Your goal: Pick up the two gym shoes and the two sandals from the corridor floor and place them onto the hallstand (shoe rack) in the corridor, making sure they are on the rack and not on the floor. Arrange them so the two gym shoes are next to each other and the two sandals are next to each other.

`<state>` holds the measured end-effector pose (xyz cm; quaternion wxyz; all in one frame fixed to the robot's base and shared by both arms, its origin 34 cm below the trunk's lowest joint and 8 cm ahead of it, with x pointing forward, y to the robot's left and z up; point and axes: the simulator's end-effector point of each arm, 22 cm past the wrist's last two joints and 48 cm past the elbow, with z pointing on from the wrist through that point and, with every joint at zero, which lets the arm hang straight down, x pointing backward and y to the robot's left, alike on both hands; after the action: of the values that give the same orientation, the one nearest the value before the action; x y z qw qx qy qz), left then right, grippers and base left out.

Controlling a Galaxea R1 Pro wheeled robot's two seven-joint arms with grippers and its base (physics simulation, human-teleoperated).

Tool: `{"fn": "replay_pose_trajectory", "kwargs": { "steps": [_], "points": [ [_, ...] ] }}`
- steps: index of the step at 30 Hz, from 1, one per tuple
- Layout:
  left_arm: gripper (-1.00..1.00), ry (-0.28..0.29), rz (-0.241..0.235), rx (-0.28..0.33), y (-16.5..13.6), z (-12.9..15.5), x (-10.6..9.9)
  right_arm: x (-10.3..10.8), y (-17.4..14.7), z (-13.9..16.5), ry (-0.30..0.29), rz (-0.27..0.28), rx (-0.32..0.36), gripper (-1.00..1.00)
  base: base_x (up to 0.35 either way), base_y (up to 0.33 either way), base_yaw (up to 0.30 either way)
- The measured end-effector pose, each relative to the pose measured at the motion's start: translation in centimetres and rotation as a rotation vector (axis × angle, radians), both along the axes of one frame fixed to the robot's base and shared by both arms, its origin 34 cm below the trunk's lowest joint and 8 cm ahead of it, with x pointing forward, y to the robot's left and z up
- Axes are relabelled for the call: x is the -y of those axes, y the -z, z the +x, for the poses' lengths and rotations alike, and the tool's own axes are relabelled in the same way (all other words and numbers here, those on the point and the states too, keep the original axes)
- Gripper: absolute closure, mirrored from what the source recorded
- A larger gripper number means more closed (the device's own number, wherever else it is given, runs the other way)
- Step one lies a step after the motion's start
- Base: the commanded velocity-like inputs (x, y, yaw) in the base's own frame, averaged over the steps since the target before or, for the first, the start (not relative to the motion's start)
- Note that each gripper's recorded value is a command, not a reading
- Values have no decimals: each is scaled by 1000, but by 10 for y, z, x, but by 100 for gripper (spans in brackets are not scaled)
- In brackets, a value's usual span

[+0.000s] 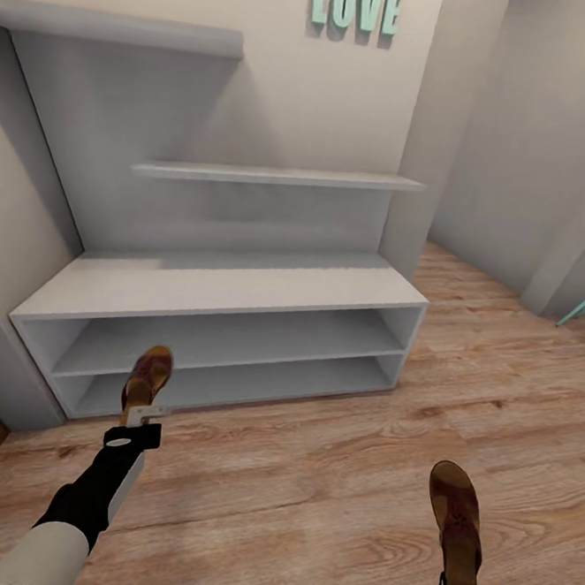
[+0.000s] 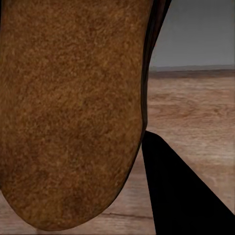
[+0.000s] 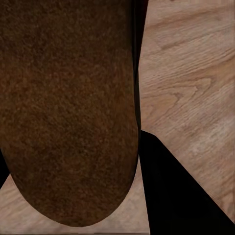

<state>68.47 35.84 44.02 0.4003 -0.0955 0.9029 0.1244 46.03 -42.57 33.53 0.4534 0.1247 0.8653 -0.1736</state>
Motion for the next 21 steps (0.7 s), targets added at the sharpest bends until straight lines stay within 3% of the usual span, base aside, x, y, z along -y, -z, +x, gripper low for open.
{"fn": "replay_pose_trajectory", "kwargs": {
  "steps": [8,21],
  "points": [
    [100,-11,11,-6,21,-3,-4,-18,22,11,-90,73,-37,100,0,0,0],
    [100,-15,16,-13,54,-12,-6,-20,54,3,-100,78,-45,100,0,0,0]
  ]
}}
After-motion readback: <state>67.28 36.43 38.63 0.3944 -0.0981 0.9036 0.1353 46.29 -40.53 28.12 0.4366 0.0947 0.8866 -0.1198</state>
